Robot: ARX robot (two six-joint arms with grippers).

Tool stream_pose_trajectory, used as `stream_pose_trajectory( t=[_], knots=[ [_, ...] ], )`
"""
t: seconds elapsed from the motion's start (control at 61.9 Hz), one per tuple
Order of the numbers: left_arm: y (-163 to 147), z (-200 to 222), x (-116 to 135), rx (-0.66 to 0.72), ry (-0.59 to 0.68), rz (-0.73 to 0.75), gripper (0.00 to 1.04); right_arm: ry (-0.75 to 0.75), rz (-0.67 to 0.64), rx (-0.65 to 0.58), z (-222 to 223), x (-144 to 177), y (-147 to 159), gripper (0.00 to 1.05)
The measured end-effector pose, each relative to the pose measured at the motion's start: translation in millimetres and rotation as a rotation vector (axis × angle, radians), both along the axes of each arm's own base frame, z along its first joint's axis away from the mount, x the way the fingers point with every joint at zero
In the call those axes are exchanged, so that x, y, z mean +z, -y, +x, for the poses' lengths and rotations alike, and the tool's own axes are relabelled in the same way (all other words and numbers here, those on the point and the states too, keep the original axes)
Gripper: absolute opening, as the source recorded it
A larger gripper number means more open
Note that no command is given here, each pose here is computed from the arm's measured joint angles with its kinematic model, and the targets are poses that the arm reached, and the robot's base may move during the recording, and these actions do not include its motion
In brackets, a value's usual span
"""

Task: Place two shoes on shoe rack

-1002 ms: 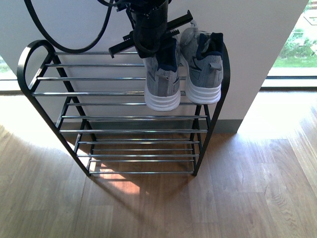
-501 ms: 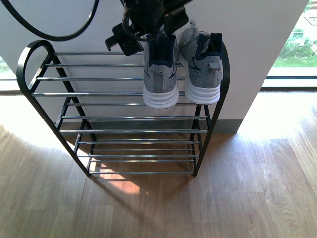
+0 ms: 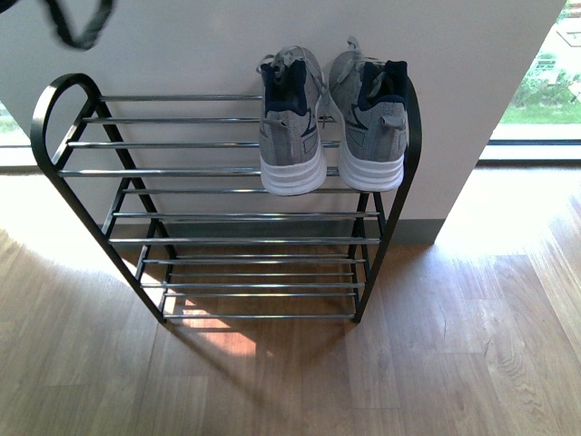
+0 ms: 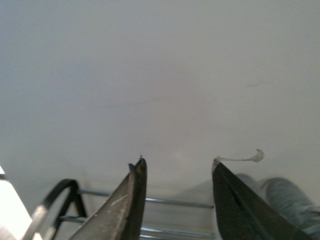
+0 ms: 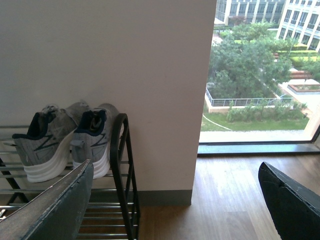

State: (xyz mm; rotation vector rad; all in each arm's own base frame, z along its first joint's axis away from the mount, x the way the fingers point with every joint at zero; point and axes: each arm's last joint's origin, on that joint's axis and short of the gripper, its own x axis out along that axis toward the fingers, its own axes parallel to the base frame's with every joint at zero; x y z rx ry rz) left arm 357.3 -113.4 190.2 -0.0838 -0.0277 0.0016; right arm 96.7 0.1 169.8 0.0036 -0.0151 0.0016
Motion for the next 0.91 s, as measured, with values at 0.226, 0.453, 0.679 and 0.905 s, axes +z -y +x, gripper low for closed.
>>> stream_pose_trajectory(
  t=[0.226, 0.453, 0.679, 0.905],
  knots=[
    [-42, -61, -14, -0.013, -0.029, 0.059, 0.01, 0.0, 0.0, 0.0, 0, 0, 0, 0.96],
    [-72, -106, -25, -0.004, -0.029, 0.069, 0.01, 0.0, 0.0, 0.0, 0, 0, 0, 0.96],
    [-90, -146, -27, -0.007, -0.034, 0.071, 0.01, 0.0, 0.0, 0.0, 0, 0, 0, 0.96],
    [-99, -171, -28, -0.007, -0.041, 0.073, 0.01, 0.0, 0.0, 0.0, 0, 0, 0, 0.96]
  ],
)
